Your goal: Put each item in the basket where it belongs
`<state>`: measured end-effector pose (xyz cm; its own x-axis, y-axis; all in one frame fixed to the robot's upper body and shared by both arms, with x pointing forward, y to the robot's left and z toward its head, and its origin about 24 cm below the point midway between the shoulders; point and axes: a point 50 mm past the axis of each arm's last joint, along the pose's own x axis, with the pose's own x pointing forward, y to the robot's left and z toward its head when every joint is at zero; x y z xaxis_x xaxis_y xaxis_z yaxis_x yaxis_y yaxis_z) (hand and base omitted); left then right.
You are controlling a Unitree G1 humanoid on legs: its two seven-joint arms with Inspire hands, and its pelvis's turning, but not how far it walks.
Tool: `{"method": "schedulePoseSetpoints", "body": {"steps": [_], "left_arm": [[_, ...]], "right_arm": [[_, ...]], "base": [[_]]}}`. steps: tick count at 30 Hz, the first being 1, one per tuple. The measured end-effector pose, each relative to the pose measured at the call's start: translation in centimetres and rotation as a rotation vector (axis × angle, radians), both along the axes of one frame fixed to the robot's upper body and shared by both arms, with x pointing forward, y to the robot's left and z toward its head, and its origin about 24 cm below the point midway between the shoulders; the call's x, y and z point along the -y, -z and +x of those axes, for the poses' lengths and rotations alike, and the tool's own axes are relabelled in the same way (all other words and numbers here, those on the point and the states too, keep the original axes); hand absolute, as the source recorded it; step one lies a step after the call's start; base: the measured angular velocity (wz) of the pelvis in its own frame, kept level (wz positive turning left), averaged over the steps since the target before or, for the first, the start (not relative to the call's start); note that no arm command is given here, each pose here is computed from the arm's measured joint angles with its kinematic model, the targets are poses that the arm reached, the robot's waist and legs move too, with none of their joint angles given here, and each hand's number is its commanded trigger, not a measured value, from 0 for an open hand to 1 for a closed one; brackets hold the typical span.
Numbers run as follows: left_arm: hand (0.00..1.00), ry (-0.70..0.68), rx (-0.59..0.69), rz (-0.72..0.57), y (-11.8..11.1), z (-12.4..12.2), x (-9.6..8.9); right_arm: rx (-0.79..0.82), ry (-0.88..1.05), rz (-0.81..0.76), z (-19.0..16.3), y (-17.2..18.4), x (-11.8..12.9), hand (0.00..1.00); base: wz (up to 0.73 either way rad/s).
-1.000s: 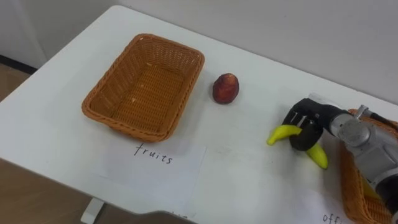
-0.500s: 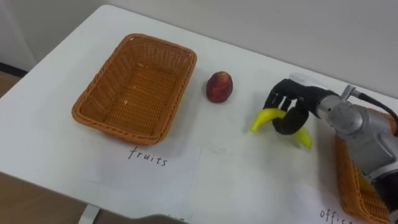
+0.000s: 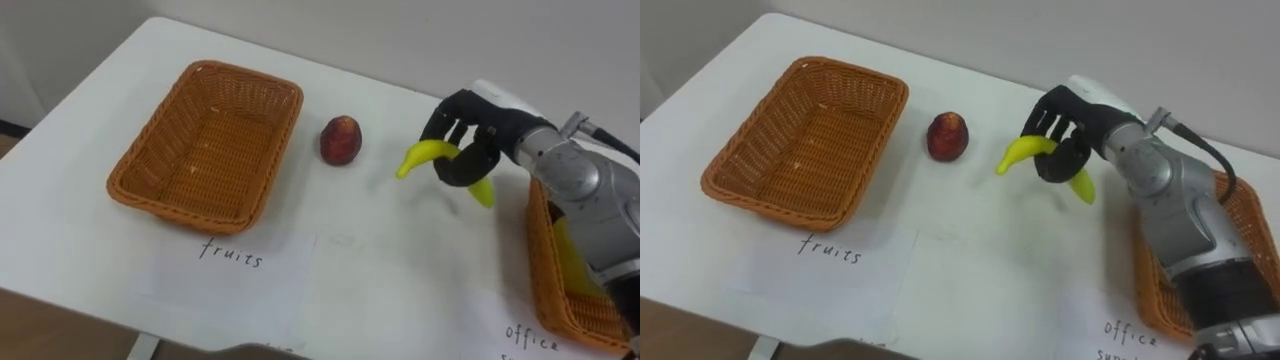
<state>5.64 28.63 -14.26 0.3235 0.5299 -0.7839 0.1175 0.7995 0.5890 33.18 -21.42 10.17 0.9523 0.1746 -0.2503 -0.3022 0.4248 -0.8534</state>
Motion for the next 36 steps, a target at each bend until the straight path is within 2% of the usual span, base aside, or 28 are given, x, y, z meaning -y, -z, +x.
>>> {"method": "schedulePoseSetpoints", "body": {"steps": [11,24,28,36], "left_arm": [[0.00,0.027,0.001,0.033,0.0,0.0,0.2],[0.00,0.049,-0.031,0.012,0.6,-0.5,1.3],[0.00,0.052,-0.045,0.010,0.6,-1.0,1.4],[0.00,0.072,-0.032,0.010,0.6,-0.6,1.8]], "right_arm": [[0.157,-0.039,0.019,-0.2,-2.4,-1.8,1.00],[0.203,-0.070,0.098,-0.2,-2.5,-3.6,1.00],[0.235,-0.107,0.142,-0.4,-3.1,-5.0,1.00],[0.285,-0.131,0.221,-0.6,-3.9,-5.9,1.00]], "base": [[-0.06],[0.05],[0.05],[0.02]]}}
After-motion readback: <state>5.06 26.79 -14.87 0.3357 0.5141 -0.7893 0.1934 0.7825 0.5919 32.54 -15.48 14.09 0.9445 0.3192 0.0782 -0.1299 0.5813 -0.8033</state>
